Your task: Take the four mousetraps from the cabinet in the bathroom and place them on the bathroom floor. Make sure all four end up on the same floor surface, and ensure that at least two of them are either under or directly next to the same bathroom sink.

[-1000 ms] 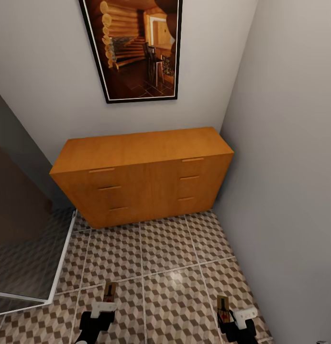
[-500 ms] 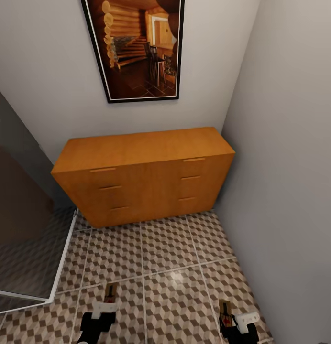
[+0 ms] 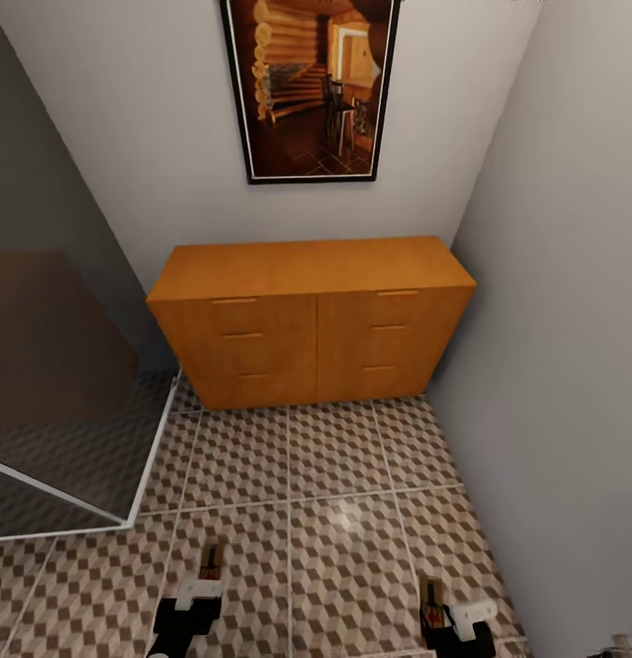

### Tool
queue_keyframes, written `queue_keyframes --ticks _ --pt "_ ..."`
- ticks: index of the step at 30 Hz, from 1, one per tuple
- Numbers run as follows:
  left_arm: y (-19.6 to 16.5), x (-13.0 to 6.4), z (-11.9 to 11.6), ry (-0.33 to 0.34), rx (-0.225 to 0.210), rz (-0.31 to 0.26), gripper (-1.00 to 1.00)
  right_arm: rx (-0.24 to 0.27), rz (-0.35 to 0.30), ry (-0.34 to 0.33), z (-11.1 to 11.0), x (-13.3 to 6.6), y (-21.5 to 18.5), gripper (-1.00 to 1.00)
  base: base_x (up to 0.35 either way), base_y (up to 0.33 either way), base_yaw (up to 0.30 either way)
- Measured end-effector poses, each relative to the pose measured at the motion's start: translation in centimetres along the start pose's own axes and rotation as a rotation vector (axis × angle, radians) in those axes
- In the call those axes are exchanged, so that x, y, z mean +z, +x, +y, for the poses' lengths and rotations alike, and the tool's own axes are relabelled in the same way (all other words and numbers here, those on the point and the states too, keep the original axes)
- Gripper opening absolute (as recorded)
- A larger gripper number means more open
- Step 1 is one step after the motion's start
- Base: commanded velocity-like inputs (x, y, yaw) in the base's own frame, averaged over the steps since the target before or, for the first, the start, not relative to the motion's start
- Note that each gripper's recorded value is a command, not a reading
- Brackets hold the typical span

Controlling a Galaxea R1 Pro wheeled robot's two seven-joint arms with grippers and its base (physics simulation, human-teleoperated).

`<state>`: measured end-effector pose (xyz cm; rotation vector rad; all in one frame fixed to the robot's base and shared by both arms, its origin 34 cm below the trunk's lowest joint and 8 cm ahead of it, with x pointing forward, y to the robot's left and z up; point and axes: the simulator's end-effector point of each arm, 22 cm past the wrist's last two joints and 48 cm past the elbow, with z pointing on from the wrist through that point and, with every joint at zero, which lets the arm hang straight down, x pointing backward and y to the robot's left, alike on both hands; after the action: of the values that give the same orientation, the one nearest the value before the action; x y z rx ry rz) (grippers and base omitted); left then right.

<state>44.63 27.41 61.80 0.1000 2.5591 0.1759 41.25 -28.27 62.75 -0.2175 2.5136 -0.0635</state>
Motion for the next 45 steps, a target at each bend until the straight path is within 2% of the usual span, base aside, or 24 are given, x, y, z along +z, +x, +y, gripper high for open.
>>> queue_keyframes --ticks 9,30,45 --pt "-0.5 -0.1 0.1 -0.001 -0.001 -0.011 -1.00 0.000 -0.011 0.003 -0.1 -0.1 -0.5 -1.00 -0.233 0.000 0.114" --pt "-2.1 -0.4 -0.5 0.004 -0.008 -0.039 -1.00 0.001 -0.040 0.008 -0.2 -0.2 -1.9 -1.00 -0.006 0.000 0.156" --pt "-2.9 -0.6 -0.5 0.004 -0.011 -0.055 -1.00 0.002 -0.056 0.012 -0.4 -0.3 -2.7 -1.00 0.000 0.000 0.227"
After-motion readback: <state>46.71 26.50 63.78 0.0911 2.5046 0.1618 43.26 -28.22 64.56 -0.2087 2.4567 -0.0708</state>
